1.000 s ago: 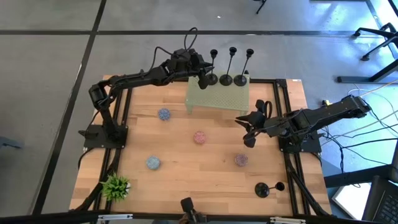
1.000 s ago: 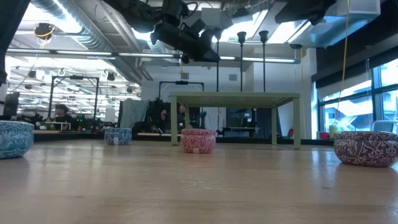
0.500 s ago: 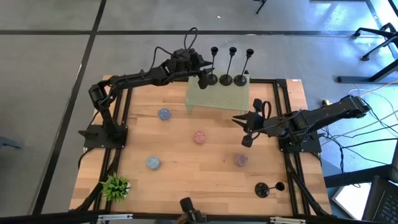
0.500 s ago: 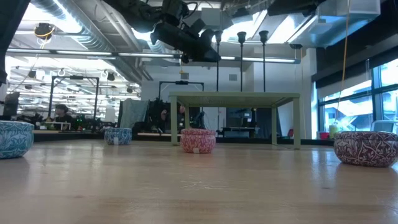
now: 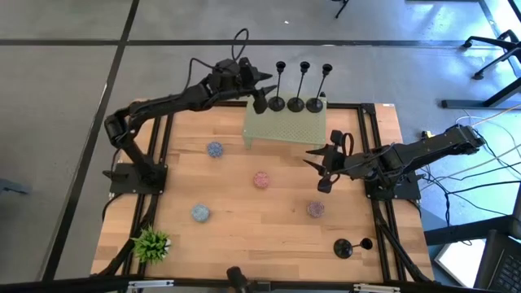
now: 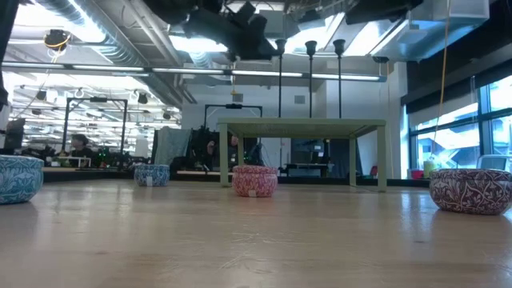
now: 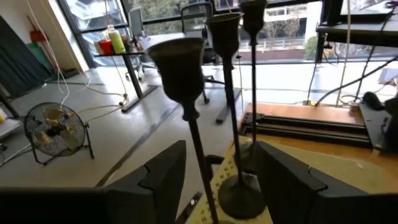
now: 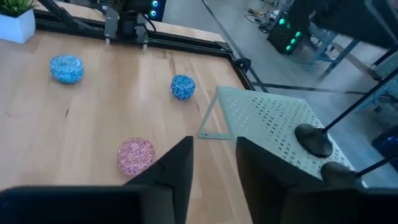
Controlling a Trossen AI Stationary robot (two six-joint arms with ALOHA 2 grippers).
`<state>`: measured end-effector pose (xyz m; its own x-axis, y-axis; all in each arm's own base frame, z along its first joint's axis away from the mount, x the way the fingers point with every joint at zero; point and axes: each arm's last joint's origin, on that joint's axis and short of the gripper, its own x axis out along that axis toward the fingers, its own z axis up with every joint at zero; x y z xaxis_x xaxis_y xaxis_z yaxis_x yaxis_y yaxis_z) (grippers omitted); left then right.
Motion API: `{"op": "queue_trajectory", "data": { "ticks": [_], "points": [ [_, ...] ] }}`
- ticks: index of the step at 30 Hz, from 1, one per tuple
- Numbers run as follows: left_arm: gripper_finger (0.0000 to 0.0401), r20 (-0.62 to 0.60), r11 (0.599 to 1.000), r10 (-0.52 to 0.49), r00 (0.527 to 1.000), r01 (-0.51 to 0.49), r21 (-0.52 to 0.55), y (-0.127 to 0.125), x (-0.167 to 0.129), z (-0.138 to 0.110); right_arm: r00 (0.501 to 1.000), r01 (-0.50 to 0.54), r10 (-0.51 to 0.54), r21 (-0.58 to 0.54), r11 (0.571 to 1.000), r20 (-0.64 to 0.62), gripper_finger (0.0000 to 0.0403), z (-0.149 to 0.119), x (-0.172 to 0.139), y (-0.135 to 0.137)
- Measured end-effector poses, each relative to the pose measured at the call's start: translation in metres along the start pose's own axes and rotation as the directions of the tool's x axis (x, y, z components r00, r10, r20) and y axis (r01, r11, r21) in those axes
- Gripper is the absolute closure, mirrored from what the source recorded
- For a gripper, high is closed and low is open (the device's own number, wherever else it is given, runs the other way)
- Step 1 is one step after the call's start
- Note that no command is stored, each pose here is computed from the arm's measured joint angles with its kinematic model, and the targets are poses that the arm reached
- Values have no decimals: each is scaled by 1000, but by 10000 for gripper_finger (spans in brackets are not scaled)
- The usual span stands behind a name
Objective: Pick & Place candle stick holders
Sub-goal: Put the black candle holder on the shelf
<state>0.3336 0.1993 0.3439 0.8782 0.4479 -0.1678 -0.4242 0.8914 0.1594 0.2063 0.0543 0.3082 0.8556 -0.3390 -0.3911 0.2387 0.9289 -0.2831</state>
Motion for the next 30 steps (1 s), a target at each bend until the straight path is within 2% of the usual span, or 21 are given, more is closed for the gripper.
{"op": "queue_trajectory", "data": {
  "ticks": [5,7,9,11,14,16,20,23,25,27,30],
  "points": [
    [214,-67,1000,-22,998,21,-4,-3,-17,6,995,-53,56,41,998,-82,243,-9,-5,-2],
    [214,-92,999,-36,995,35,-6,-5,-21,6,988,-86,100,113,990,-118,239,-14,-11,-5],
    [214,-121,999,-45,992,44,-8,-7,-24,5,973,-144,183,252,957,-141,238,-15,-21,-10],
    [216,-144,998,-57,988,59,3,-10,-25,4,950,-197,273,387,901,-151,238,-11,-33,-16],
    [219,-162,995,-87,983,92,28,-17,-26,3,899,-263,389,465,845,-201,238,-13,-50,-22],
    [220,-163,992,-107,981,115,42,-21,-26,4,850,-313,465,473,824,-248,237,-19,-57,-22],
    [221,-185,985,-139,973,156,77,-33,-26,3,700,-370,618,559,742,-358,237,-30,-69,-20],
    [221,-190,980,-157,969,176,91,-39,-28,4,593,-355,674,607,711,-441,237,-39,-76,-18],
    [221,-192,978,-165,967,185,92,-43,-28,5,535,-333,682,618,712,-498,237,-44,-79,-16],
    [221,-200,978,-174,964,194,83,-47,-29,4,475,-292,693,645,706,-543,237,-50,-82,-13],
    [221,-216,976,-186,959,205,71,-51,-29,3,360,-192,728,718,669,-583,237,-59,-84,-5]
  ]
}}
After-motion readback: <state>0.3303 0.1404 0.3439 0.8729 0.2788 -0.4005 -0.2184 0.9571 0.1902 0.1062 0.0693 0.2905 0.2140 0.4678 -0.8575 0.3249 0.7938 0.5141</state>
